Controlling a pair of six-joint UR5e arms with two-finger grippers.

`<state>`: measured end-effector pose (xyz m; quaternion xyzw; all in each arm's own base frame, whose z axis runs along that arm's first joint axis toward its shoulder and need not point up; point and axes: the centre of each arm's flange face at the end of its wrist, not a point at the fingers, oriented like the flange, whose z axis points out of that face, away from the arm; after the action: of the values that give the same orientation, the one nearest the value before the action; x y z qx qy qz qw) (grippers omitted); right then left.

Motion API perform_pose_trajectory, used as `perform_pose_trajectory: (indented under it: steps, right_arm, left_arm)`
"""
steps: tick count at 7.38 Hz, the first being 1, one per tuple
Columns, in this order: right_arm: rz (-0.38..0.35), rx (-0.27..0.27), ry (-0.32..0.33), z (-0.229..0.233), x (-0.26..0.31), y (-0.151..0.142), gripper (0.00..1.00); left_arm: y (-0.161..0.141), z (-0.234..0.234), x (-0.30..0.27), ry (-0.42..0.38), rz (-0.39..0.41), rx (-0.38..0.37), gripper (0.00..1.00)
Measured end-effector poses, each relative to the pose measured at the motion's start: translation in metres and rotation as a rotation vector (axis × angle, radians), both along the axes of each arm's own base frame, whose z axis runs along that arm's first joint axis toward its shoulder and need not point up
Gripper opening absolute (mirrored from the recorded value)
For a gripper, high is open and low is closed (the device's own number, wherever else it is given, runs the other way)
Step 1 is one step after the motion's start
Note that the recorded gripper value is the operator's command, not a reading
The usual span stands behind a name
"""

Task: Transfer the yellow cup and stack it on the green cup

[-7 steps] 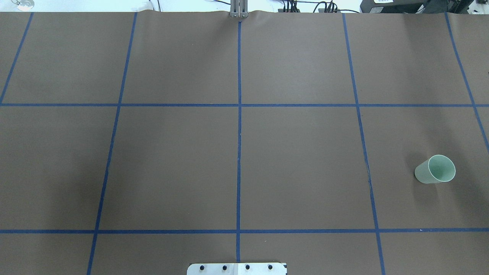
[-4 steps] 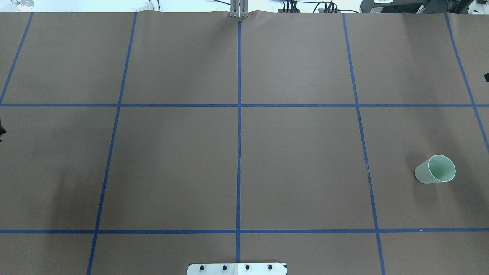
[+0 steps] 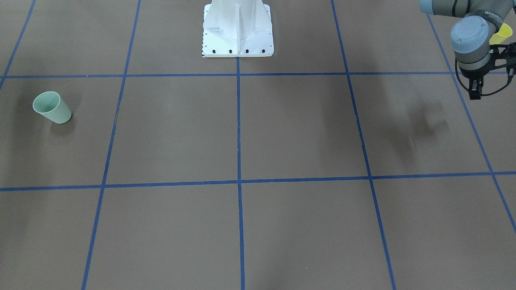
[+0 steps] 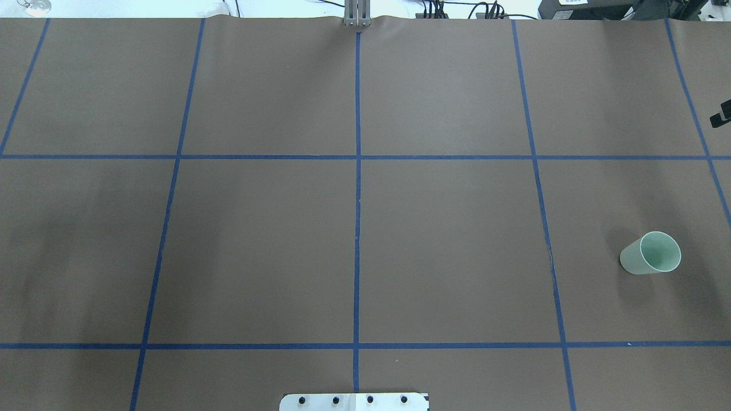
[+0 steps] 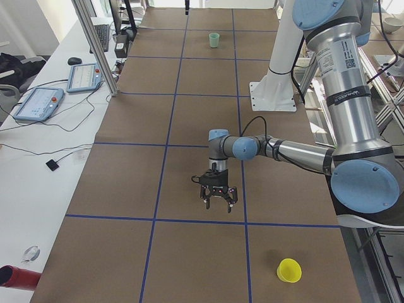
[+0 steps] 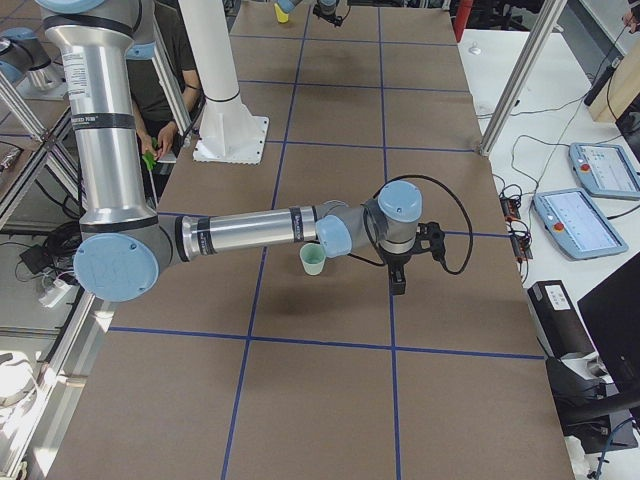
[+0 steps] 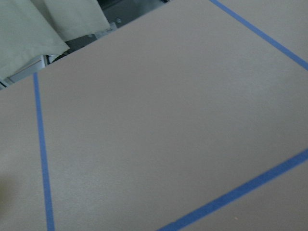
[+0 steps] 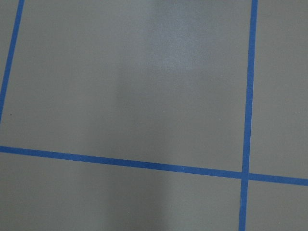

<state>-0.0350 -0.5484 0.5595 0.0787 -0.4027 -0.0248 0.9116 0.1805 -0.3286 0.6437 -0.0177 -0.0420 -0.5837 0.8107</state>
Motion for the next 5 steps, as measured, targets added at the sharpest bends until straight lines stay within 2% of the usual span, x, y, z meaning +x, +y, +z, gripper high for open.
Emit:
perform_pose_trajectory:
  steps: [3, 5]
  right_arm:
    - [-0.055, 0.012, -0.017, -0.003, -0.028, 0.002, 1.00]
    - [-0.078, 0.032, -0.021, -0.006, -0.041, 0.003, 1.00]
  left_arm:
    - [0.047, 0.037, 0.018, -0.276, -0.208, -0.105, 0.99]
    - [0.065, 0.083, 0.012, -0.404, -0.305, -0.159, 0.97]
